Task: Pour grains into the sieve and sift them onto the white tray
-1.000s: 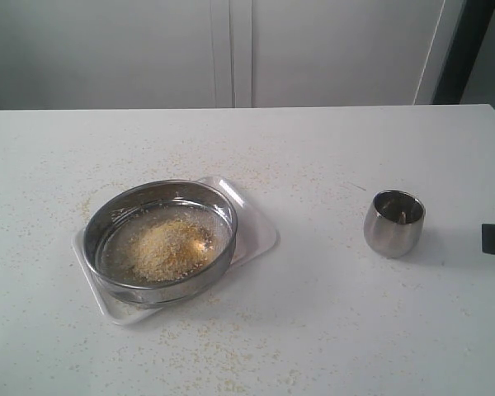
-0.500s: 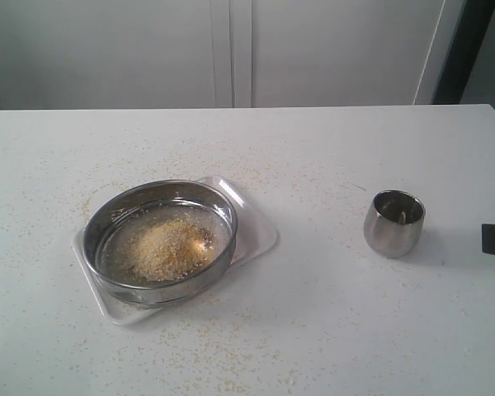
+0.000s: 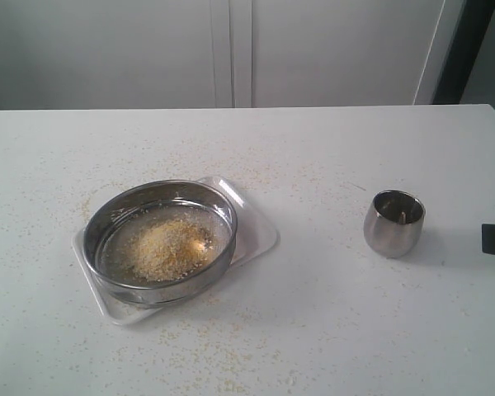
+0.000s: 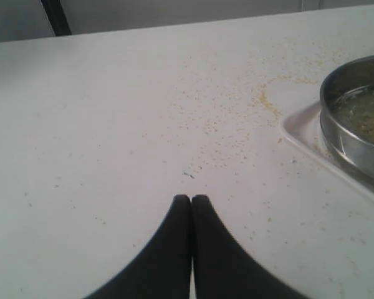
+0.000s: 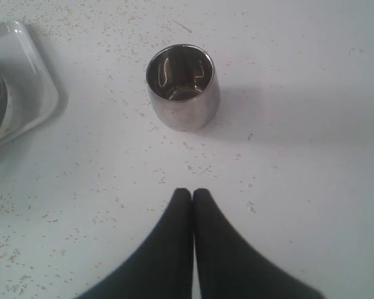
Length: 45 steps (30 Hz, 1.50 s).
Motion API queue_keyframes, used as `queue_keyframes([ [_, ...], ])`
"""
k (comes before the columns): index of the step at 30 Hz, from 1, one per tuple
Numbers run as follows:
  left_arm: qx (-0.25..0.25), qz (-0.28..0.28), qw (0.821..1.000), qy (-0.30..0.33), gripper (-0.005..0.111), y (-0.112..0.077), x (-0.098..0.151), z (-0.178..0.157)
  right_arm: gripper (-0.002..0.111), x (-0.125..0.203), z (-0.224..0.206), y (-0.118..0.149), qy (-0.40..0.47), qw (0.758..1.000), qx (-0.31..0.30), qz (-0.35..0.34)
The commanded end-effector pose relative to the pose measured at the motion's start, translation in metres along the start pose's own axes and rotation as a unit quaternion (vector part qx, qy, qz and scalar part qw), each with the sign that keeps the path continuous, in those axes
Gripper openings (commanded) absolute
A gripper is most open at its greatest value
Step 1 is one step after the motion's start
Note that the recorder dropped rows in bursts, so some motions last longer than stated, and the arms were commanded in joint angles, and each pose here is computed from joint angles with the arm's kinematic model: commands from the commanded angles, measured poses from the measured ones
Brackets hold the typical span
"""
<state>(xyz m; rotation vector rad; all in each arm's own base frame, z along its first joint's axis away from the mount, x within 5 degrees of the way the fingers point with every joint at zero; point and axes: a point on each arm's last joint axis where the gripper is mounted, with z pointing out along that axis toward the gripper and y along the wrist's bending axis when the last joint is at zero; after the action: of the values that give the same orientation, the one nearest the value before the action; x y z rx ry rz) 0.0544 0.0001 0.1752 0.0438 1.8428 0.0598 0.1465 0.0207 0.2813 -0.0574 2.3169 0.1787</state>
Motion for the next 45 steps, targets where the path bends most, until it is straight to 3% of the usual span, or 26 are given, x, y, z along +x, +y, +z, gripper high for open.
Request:
queue_keyframes([
  [1, -0.006, -0.005, 0.999, -0.041, 0.000, 0.001, -0.006, 0.000, 0.000, 0.001, -0.001, 0.000, -0.002, 1.000, 0.000, -0.007],
  [11, -0.022, -0.005, 0.989, -0.144, 0.000, 0.004, -0.025, -0.004, 0.000, 0.001, -0.001, 0.000, -0.001, 1.000, -0.001, -0.007],
  [21, -0.021, -0.011, 0.989, -0.148, 0.000, 0.004, -0.026, -0.004, 0.000, 0.001, -0.001, 0.000, -0.002, 1.000, 0.000, -0.007],
  [24, -0.019, -0.006, 0.989, -0.145, 0.000, 0.004, -0.038, -0.010, 0.000, 0.001, -0.001, 0.000, -0.002, 1.000, 0.000, -0.007],
  [37, 0.008, -0.002, 1.000, 0.004, 0.000, 0.004, -0.086, -0.022, 0.000, 0.001, -0.001, 0.000, -0.002, 1.000, 0.000, -0.007],
  [45, 0.028, -0.002, 0.990, 0.140, 0.000, 0.005, -0.108, -0.014, 0.000, 0.001, -0.001, 0.000, -0.002, 1.000, 0.000, -0.007],
])
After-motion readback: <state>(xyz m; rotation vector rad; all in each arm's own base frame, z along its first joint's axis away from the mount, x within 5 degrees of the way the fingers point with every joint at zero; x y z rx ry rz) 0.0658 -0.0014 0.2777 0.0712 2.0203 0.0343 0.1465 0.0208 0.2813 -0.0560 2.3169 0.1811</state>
